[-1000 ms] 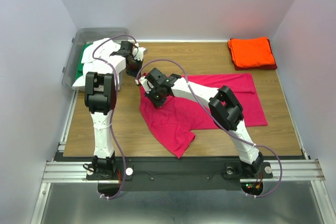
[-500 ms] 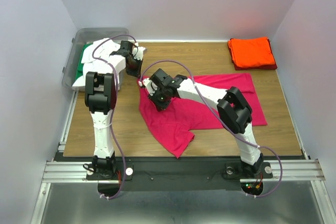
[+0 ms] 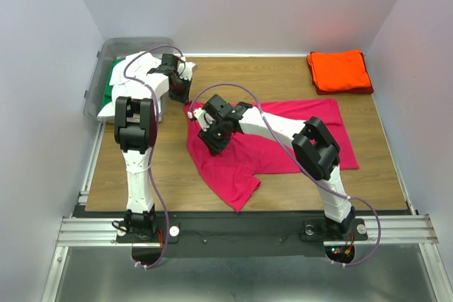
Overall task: Fold and stack the t-shirts
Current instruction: Fold the tshirt
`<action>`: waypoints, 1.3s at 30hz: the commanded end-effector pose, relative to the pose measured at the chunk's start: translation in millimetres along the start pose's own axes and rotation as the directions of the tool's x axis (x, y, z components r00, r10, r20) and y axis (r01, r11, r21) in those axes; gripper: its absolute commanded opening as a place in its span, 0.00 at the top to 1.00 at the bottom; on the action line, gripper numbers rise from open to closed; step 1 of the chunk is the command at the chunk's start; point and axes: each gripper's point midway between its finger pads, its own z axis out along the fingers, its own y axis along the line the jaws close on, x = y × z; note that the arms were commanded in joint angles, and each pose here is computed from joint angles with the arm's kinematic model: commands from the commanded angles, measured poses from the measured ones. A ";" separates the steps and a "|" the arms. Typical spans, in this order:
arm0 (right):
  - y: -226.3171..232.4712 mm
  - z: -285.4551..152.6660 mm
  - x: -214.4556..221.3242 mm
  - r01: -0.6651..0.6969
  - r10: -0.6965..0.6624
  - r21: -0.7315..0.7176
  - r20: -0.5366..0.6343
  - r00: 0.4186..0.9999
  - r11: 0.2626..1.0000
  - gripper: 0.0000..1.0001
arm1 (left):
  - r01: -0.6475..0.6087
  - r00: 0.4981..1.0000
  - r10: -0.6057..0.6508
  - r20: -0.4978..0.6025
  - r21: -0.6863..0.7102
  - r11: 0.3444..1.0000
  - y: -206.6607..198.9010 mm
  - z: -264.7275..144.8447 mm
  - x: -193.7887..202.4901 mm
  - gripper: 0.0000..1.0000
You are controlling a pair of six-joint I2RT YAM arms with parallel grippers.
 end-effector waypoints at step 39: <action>-276.2 -162.7 138.7 -0.575 0.527 0.256 0.234 0.817 0.777 0.69 | -0.250 0.968 0.227 0.104 0.430 0.868 -191.1 -35.6 5.6 0.55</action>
